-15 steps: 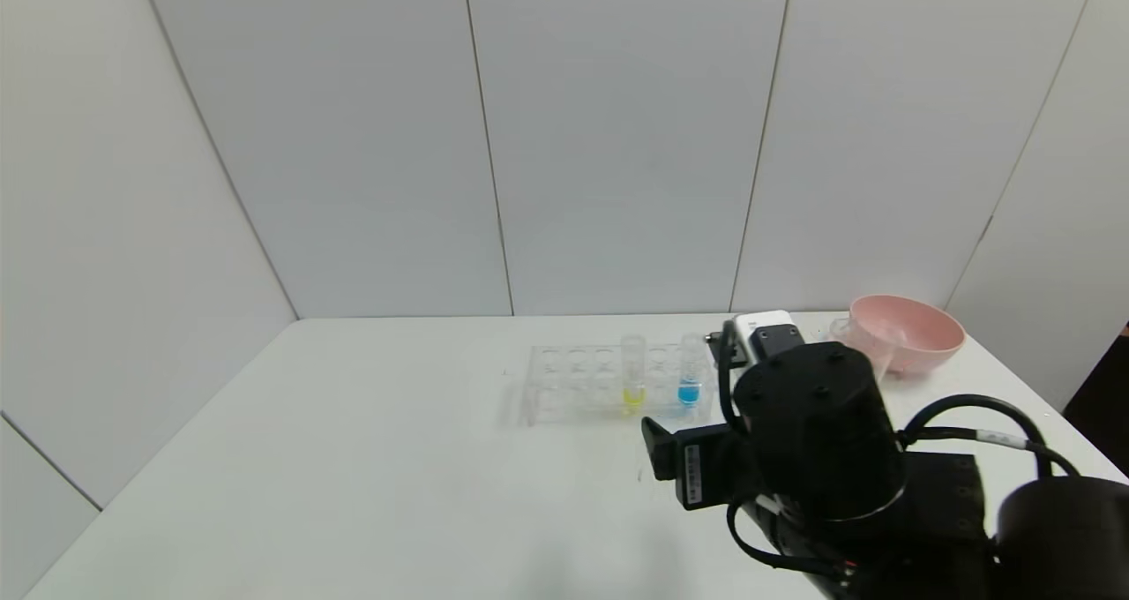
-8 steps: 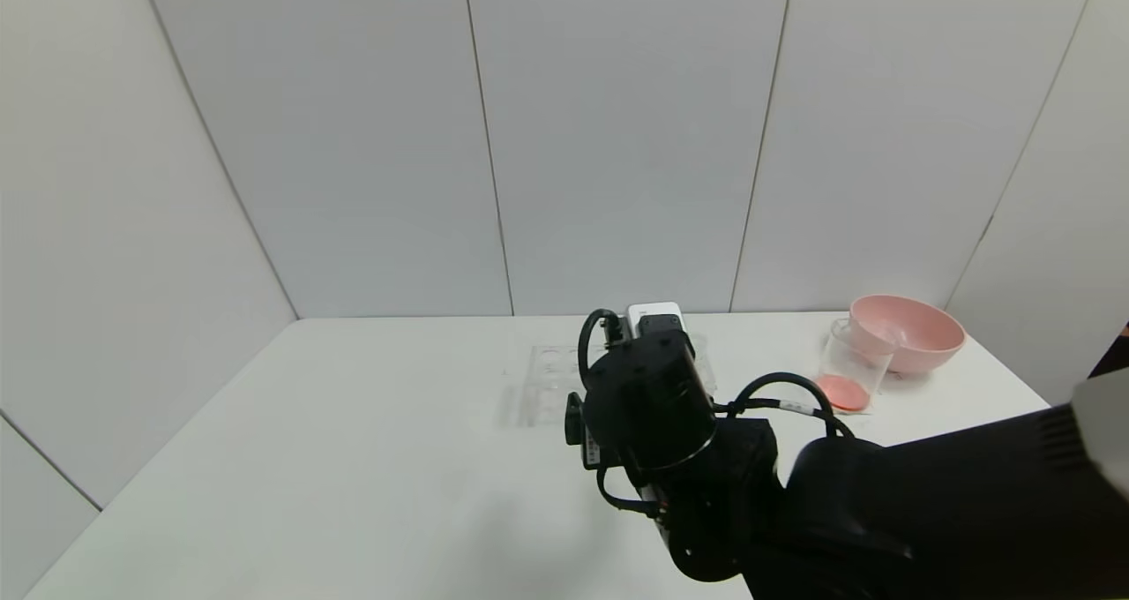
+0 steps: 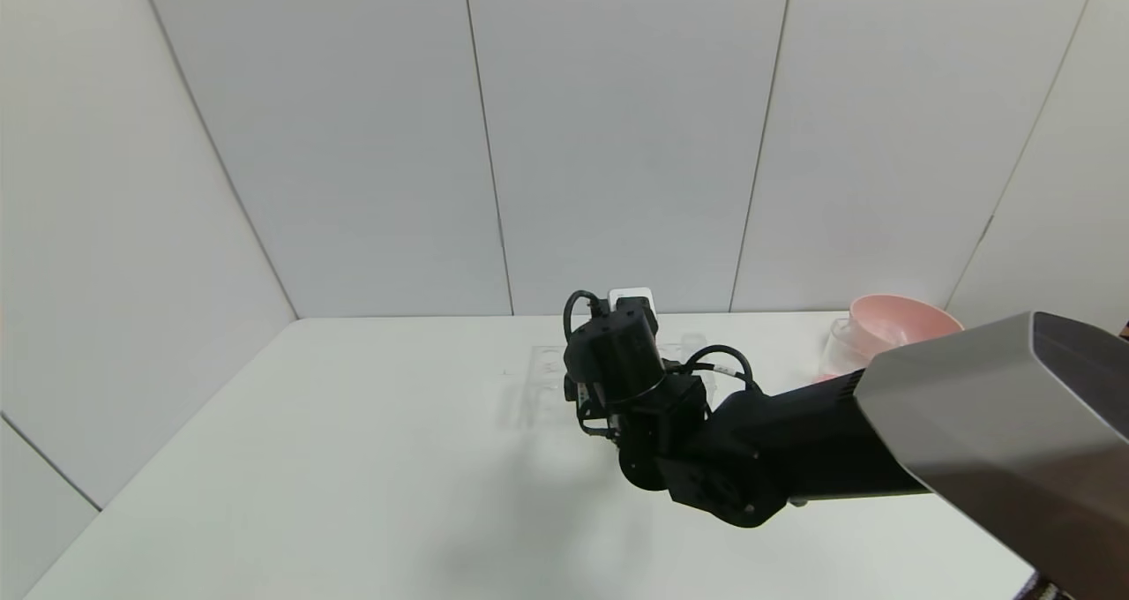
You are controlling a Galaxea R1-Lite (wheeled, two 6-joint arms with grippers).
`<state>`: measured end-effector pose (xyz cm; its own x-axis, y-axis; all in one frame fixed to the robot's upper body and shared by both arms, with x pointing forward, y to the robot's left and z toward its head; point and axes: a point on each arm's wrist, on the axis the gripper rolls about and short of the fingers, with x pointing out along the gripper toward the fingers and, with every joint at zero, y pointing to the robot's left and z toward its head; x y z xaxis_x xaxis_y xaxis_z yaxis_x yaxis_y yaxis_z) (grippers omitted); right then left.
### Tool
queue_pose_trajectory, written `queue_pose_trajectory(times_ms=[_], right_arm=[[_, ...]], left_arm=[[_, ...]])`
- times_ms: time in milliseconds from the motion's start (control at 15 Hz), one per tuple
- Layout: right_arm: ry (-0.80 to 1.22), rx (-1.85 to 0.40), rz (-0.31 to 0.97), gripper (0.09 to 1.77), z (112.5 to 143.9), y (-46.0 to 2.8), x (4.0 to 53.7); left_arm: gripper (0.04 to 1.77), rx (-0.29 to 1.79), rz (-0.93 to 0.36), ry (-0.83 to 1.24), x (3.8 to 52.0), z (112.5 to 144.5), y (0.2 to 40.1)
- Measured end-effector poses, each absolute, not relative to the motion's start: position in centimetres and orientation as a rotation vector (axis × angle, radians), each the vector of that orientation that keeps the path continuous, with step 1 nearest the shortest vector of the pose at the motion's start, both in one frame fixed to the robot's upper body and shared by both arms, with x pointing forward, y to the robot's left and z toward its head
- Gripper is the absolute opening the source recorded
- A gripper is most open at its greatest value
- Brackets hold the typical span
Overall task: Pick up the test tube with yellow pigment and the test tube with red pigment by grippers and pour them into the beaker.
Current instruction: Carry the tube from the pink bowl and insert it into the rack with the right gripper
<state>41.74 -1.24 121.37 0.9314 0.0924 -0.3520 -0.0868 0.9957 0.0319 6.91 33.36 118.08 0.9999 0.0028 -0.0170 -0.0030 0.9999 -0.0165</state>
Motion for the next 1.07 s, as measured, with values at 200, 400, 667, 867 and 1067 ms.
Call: queue_pose_trajectory(times_ms=[200, 400, 667, 867, 1067], right_arm=[[0.36, 0.008, 0.07, 1.71, 120.5, -1.2, 43.3], [0.346, 0.002, 0.053, 1.71, 120.1, -1.2, 44.8], [0.332, 0.008, 0.032, 1.71, 120.0, -1.4, 46.4], [0.33, 0.007, 0.022, 1.71, 119.8, -1.6, 46.9], [0.331, 0.01, 0.016, 1.71, 119.7, -1.9, 47.2]], left_arm=[[1.72, -0.017, 0.003, 0.017, 6.9, 118.1, 33.4], [1.72, -0.016, 0.003, 0.017, 6.9, 118.1, 33.4], [1.72, -0.017, 0.003, 0.017, 6.9, 118.1, 33.4], [1.72, -0.017, 0.003, 0.017, 6.9, 118.1, 33.4], [1.72, -0.017, 0.003, 0.017, 6.9, 118.1, 33.4]])
